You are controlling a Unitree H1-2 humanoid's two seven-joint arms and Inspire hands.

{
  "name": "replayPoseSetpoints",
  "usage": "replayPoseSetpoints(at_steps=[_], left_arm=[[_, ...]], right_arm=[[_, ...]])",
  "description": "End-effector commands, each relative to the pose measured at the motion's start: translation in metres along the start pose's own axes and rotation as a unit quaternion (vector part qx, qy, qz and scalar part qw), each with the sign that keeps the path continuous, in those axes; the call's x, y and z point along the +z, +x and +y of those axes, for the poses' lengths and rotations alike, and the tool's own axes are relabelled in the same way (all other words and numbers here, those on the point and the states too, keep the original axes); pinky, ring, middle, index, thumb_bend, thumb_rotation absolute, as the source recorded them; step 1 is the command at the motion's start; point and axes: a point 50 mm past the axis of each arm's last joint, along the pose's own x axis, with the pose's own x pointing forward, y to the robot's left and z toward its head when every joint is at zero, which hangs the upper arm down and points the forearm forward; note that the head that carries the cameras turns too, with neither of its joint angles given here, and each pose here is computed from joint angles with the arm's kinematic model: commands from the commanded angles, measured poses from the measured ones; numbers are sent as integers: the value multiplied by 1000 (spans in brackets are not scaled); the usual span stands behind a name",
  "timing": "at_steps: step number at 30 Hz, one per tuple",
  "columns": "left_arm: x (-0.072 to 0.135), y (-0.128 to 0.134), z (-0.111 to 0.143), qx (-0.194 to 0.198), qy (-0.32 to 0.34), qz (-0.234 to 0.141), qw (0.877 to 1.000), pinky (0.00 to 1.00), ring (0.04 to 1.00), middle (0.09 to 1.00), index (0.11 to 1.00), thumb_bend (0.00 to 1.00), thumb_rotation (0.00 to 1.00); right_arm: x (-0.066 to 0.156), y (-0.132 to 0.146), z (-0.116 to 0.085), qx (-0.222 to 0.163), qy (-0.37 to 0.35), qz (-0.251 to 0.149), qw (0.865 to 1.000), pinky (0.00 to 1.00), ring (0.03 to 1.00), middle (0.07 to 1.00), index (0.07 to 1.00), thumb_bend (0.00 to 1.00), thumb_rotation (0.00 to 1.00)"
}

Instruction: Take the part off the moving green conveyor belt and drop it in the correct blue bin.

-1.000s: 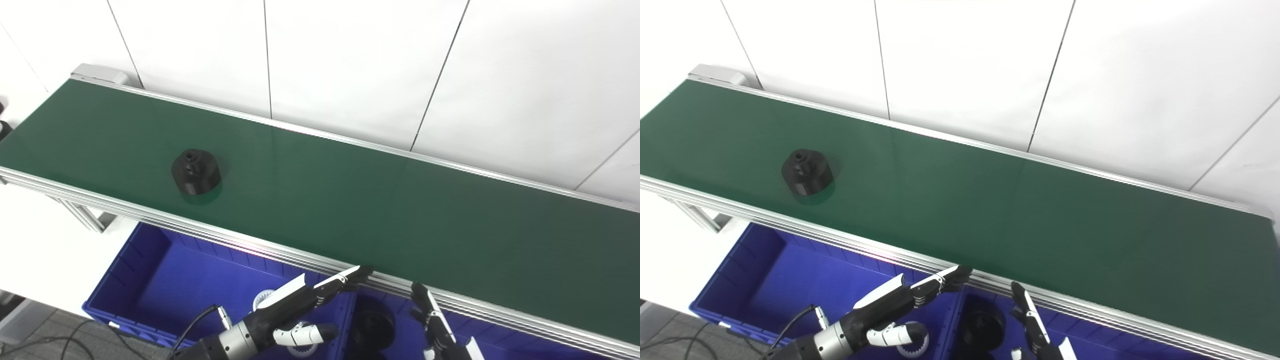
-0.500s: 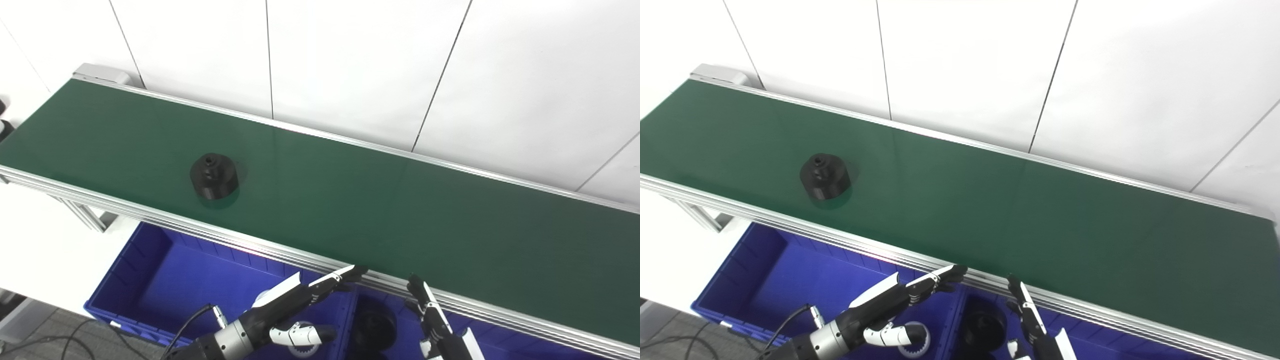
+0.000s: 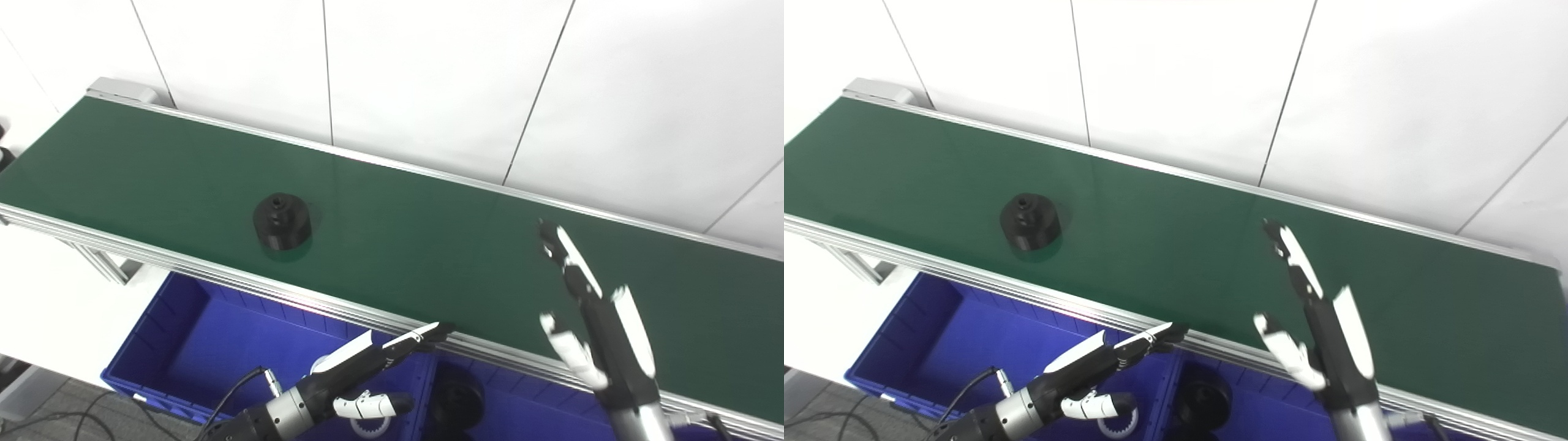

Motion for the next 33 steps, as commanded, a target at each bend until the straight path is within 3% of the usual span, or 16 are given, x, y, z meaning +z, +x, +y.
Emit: replayPoseSetpoints(at_steps=[1, 6, 8, 9, 10, 11, 14, 23, 33], left_arm=[[9, 4, 4, 6, 13, -33, 999, 936, 973, 992, 971, 449, 876], [9, 5, 3, 3, 8, -35, 999, 939, 975, 993, 974, 452, 871], [9, 4, 1, 3, 11, -33, 999, 939, 976, 995, 976, 456, 874], [9, 4, 0, 2, 12, -33, 999, 940, 978, 997, 978, 455, 884], [9, 4, 0, 2, 11, -33, 999, 942, 979, 998, 980, 452, 887], [9, 3, -1, 1, 11, -33, 999, 944, 980, 998, 980, 446, 887], [9, 2, -2, 1, 9, -31, 999, 940, 977, 995, 979, 450, 888], [9, -2, -2, 0, 4, -30, 1000, 936, 973, 994, 975, 470, 876], [11, -4, -6, -3, 2, -31, 1000, 941, 975, 993, 973, 459, 874]], right_arm=[[13, 25, -10, -9, -20, -28, 999, 876, 937, 956, 939, 407, 908], [21, 74, -18, -1, -58, -42, 997, 852, 928, 952, 933, 450, 876], [22, 95, -18, -10, -74, -46, 996, 833, 914, 936, 916, 515, 717], [21, 103, -17, -16, -78, -46, 996, 799, 880, 905, 885, 595, 535], [19, 110, -16, -21, -81, -47, 995, 772, 852, 879, 864, 647, 428], [18, 117, -14, -23, -83, -47, 995, 750, 827, 858, 847, 705, 356], [13, 135, -7, -25, -86, -49, 995, 730, 797, 828, 824, 795, 273], [4, 187, 29, 7, -118, -35, 992, 701, 778, 823, 819, 947, 201], [-6, 230, 60, 76, -165, -18, 983, 752, 840, 866, 872, 969, 255]])
